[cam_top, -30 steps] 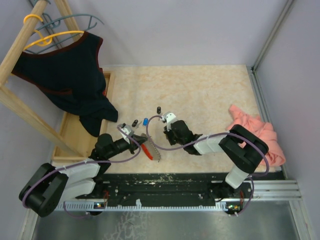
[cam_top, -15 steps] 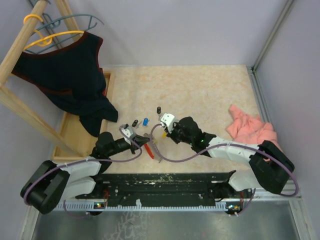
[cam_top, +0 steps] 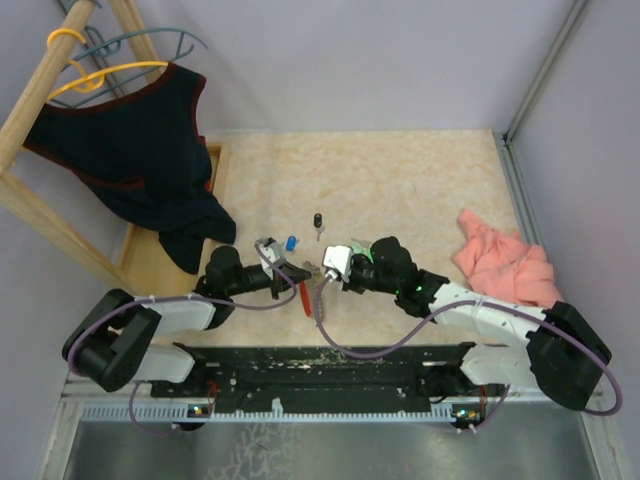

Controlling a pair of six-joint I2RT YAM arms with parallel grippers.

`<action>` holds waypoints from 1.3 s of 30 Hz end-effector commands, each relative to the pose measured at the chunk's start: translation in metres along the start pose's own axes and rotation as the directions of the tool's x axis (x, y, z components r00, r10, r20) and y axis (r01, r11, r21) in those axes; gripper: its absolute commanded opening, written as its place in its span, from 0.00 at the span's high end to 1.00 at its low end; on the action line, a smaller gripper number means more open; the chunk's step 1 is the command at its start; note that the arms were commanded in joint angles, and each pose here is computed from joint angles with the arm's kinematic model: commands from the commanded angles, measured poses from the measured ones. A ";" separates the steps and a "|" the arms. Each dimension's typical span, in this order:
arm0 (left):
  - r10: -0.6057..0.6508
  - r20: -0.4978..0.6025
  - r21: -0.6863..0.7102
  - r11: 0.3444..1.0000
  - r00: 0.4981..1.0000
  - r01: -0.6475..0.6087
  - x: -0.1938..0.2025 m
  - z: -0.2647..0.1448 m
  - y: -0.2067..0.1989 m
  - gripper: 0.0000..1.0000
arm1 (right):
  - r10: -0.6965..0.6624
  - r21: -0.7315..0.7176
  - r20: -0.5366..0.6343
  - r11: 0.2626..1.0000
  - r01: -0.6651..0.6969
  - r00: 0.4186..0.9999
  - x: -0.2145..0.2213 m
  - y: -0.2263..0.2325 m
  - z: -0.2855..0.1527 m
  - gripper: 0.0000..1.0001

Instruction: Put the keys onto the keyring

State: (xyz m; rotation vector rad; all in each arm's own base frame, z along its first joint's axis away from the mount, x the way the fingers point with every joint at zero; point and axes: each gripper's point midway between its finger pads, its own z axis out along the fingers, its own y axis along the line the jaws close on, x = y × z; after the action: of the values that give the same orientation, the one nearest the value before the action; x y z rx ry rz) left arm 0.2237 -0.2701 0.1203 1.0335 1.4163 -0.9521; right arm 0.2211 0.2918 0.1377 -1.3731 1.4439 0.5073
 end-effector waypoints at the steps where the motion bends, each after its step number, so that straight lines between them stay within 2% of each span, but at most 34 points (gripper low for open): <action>1: 0.010 0.018 0.064 0.998 1.000 -0.011 -0.010 0.008 -0.003 1.00 | -0.065 -0.062 0.079 0.996 0.070 0.995 -0.019 0.009 0.004 1.00; 9: -0.040 -0.025 0.125 0.991 0.999 0.043 -0.002 0.014 -0.008 1.00 | -0.051 -0.084 0.048 0.995 0.055 0.998 -0.011 0.013 0.010 1.00; 19: -0.018 -0.017 0.154 0.988 1.000 0.020 -0.005 0.013 -0.012 1.00 | -0.051 -0.066 0.023 0.996 0.052 0.998 -0.009 0.009 0.011 1.00; 39: 0.022 -0.039 0.115 0.993 0.999 -0.018 -0.005 0.013 -0.007 1.00 | -0.048 -0.086 0.049 0.995 0.052 0.998 -0.020 0.011 0.013 1.00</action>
State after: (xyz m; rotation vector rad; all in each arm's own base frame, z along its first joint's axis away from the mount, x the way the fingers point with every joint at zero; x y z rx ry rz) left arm 0.2141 -0.2802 0.1070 1.1390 1.4617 -1.0509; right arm 0.2072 0.2955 0.1108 -1.4894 1.4675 0.5497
